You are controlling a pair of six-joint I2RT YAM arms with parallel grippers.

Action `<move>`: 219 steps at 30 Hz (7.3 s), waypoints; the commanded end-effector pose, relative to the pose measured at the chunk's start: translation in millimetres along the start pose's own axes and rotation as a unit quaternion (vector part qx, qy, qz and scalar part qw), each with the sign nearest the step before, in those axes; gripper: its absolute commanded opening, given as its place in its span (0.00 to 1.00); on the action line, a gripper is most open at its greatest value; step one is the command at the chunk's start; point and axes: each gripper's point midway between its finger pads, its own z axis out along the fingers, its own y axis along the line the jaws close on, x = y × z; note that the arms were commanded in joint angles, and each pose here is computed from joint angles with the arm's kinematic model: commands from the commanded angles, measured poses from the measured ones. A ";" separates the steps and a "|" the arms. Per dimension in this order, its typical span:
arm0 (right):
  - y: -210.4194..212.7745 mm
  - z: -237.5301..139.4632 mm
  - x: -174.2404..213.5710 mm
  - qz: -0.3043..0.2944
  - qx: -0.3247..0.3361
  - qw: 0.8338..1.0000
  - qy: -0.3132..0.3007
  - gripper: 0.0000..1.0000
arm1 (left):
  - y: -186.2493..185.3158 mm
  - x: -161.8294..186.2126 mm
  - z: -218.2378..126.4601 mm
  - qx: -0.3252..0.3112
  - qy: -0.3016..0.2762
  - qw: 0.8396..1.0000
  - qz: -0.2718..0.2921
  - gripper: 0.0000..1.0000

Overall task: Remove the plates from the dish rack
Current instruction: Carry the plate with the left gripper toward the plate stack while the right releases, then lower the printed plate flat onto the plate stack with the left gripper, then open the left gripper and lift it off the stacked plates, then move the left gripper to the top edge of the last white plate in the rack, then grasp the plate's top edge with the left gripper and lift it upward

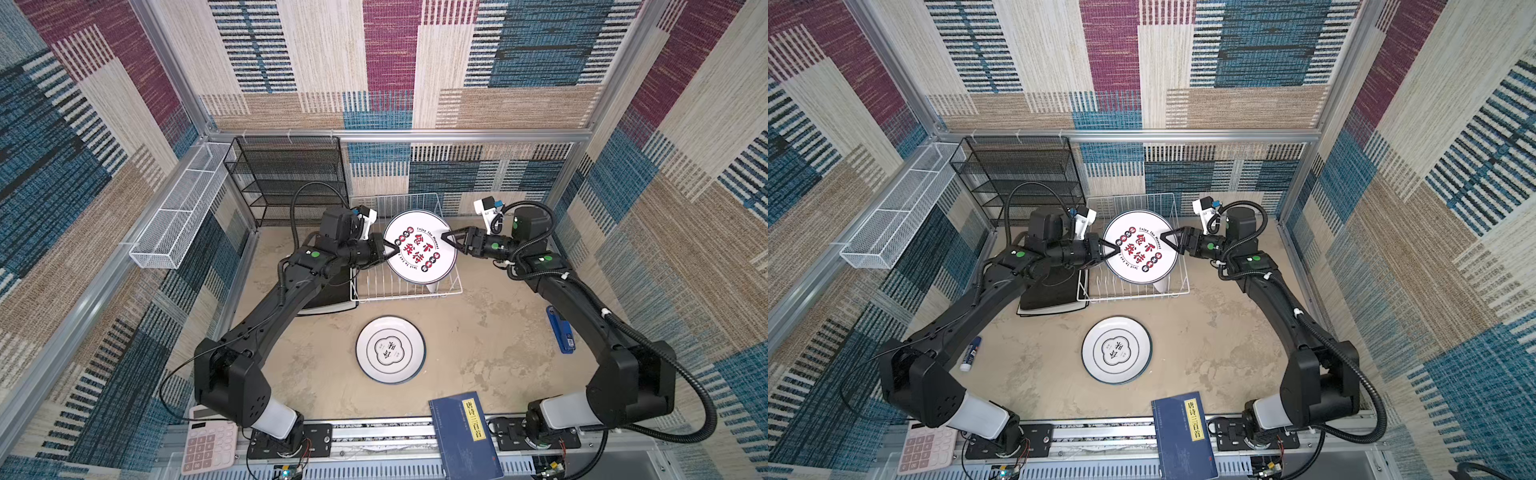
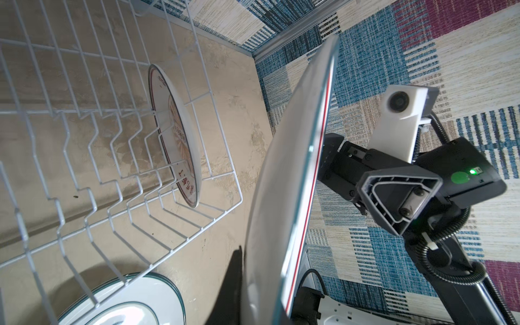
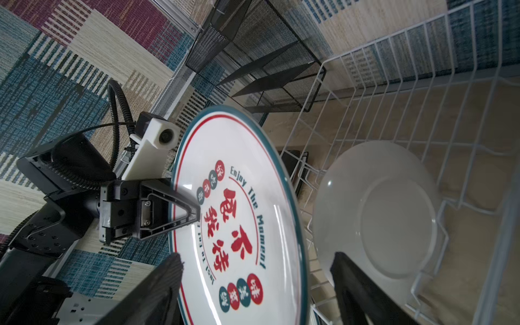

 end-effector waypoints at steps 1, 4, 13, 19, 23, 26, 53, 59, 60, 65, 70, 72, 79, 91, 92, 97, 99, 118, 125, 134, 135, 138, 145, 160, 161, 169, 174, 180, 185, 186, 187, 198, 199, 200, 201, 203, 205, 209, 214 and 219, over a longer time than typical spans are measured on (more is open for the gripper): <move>-2.0 -9.8 -16.8 -0.082 0.043 0.995 -0.044 0.94 | 8.4 9.5 -15.8 -0.032 -0.005 0.999 0.010 0.00; 1.4 -20.8 -19.6 -0.131 0.067 0.987 -0.059 0.99 | 12.1 20.2 -30.1 -0.040 -0.016 0.999 -0.004 0.00; 23.4 -39.7 9.4 -0.262 0.037 0.962 -0.061 0.99 | 33.5 67.9 -69.6 -0.062 -0.042 0.996 -0.055 0.00; 28.6 -43.7 36.3 -0.315 0.029 0.948 -0.023 0.99 | 60.7 112.0 -83.0 -0.100 -0.010 0.991 -0.093 0.00; 35.3 -47.2 49.8 -0.351 0.029 0.936 -0.011 0.99 | 71.6 135.3 -87.9 -0.102 0.005 0.989 -0.107 0.00; 42.9 -48.6 60.0 -0.368 0.021 0.929 -0.005 0.99 | 83.8 153.2 -90.4 -0.119 0.025 0.986 -0.114 0.00; 20.0 -28.2 122.7 -0.346 0.019 0.934 0.085 0.99 | 160.0 212.0 -40.1 -0.128 0.076 0.972 -0.181 0.00; 17.0 -25.8 125.4 -0.342 0.020 0.935 0.088 0.99 | 167.3 215.0 -32.5 -0.133 0.083 0.968 -0.197 0.09; 16.8 -25.4 125.0 -0.342 0.020 0.935 0.088 0.99 | 168.6 215.7 -32.4 -0.136 0.084 0.967 -0.197 0.12; 14.5 -24.2 125.0 -0.342 0.023 0.935 0.088 0.99 | 172.3 216.8 -35.0 -0.152 0.085 0.965 -0.197 0.41; 12.0 -21.4 126.3 -0.336 0.023 0.937 0.091 0.99 | 179.2 217.6 -44.4 -0.197 0.095 0.956 -0.196 0.67; 12.3 -21.4 126.7 -0.336 0.021 0.937 0.091 0.99 | 180.0 215.3 -47.3 -0.210 0.093 0.954 -0.193 0.70; 8.5 -20.5 125.2 -0.334 0.031 0.938 0.091 0.99 | 183.7 207.8 -65.0 -0.268 0.092 0.942 -0.178 0.69; 4.5 -18.5 124.4 -0.327 0.039 0.940 0.093 0.99 | 179.5 209.2 -50.5 -0.262 0.126 0.942 -0.169 0.62; 3.5 -18.3 125.1 -0.326 0.040 0.940 0.093 0.99 | 178.0 208.1 -48.9 -0.260 0.127 0.943 -0.166 0.62; 2.9 -18.4 124.0 -0.328 0.043 0.939 0.092 0.99 | 173.8 210.5 -40.3 -0.254 0.148 0.943 -0.157 0.65; 2.5 -18.1 123.5 -0.327 0.044 0.940 0.091 0.99 | 170.9 212.1 -36.4 -0.250 0.157 0.943 -0.151 0.65; -3.2 -19.5 112.7 -0.328 0.075 0.939 0.076 0.99 | 167.6 184.8 -69.2 -0.328 0.109 0.932 -0.112 0.72; -8.9 -24.7 89.5 -0.317 0.127 0.939 0.039 0.99 | 127.3 137.9 -79.2 -0.295 0.054 0.953 -0.046 0.73; -12.2 -47.9 56.0 -0.296 0.206 0.932 -0.041 0.99 | 51.9 58.8 -90.5 -0.243 -0.013 0.968 0.067 0.74; -12.6 -49.8 53.7 -0.291 0.212 0.932 -0.047 0.99 | 45.0 50.4 -88.3 -0.239 -0.016 0.968 0.076 0.74; -16.1 -55.1 49.0 -0.277 0.232 0.931 -0.060 0.99 | 35.5 32.7 -72.0 -0.236 -0.014 0.967 0.095 0.75; -25.8 -61.2 51.5 -0.246 0.256 0.933 -0.065 0.99 | 18.2 6.7 -6.5 -0.201 -0.007 0.972 0.118 0.75; -40.2 -61.8 64.3 -0.213 0.265 0.939 -0.054 0.99 | 36.4 7.4 117.0 -0.155 0.077 0.981 0.083 0.69; -40.4 -62.3 64.1 -0.212 0.266 0.939 -0.054 0.99 | 40.9 7.3 122.6 -0.159 0.079 0.981 0.079 0.69; -41.8 -62.6 66.4 -0.208 0.266 0.940 -0.054 0.99 | 57.7 12.8 154.5 -0.153 0.098 0.982 0.053 0.53; -41.8 -61.2 66.5 -0.207 0.263 0.941 -0.052 0.99 | 65.4 17.1 166.7 -0.148 0.104 0.983 0.040 0.44; -41.0 -62.1 65.0 -0.209 0.265 0.940 -0.055 0.99 | 69.5 18.3 176.8 -0.142 0.109 0.983 0.040 0.29; -42.4 -62.8 65.9 -0.206 0.267 0.940 -0.054 0.99 | 68.7 22.9 182.7 -0.129 0.123 0.983 0.038 0.15; -42.5 -62.2 66.6 -0.206 0.266 0.940 -0.054 0.99 | 68.5 24.6 183.8 -0.125 0.127 0.983 0.036 0.13; -43.1 -61.7 66.9 -0.205 0.266 0.941 -0.053 0.99 | 68.4 26.0 184.9 -0.122 0.130 0.983 0.035 0.11; -45.9 -61.1 67.7 -0.201 0.270 0.940 -0.051 0.99 | 61.5 26.2 190.2 -0.100 0.131 0.986 0.017 0.05; -46.0 -61.3 67.8 -0.202 0.270 0.940 -0.051 0.99 | 60.5 26.2 191.0 -0.097 0.131 0.987 0.013 0.05; -45.7 -61.3 67.8 -0.202 0.269 0.940 -0.052 0.99 | 60.2 26.4 191.2 -0.096 0.131 0.987 0.011 0.04; -46.4 -61.8 67.8 -0.202 0.270 0.940 -0.052 0.99 | 60.2 26.3 190.9 -0.096 0.131 0.987 0.009 0.03; -45.8 -61.9 67.2 -0.202 0.270 0.940 -0.053 0.99 | 58.9 25.2 189.7 -0.095 0.128 0.987 0.006 0.01; -46.1 -62.1 67.4 -0.202 0.271 0.940 -0.053 0.99 | 55.3 23.6 187.5 -0.093 0.124 0.988 0.004 0.00; -46.1 -62.6 67.5 -0.202 0.271 0.940 -0.054 0.99 | 45.4 19.3 182.0 -0.082 0.117 0.990 0.002 0.00; -44.8 -63.2 65.5 -0.203 0.270 0.939 -0.058 0.99 | 31.0 13.0 173.5 -0.070 0.109 0.992 0.006 0.00; -42.3 -65.8 62.1 -0.203 0.272 0.939 -0.065 0.99 | 20.1 7.0 162.0 -0.068 0.098 0.993 0.012 0.00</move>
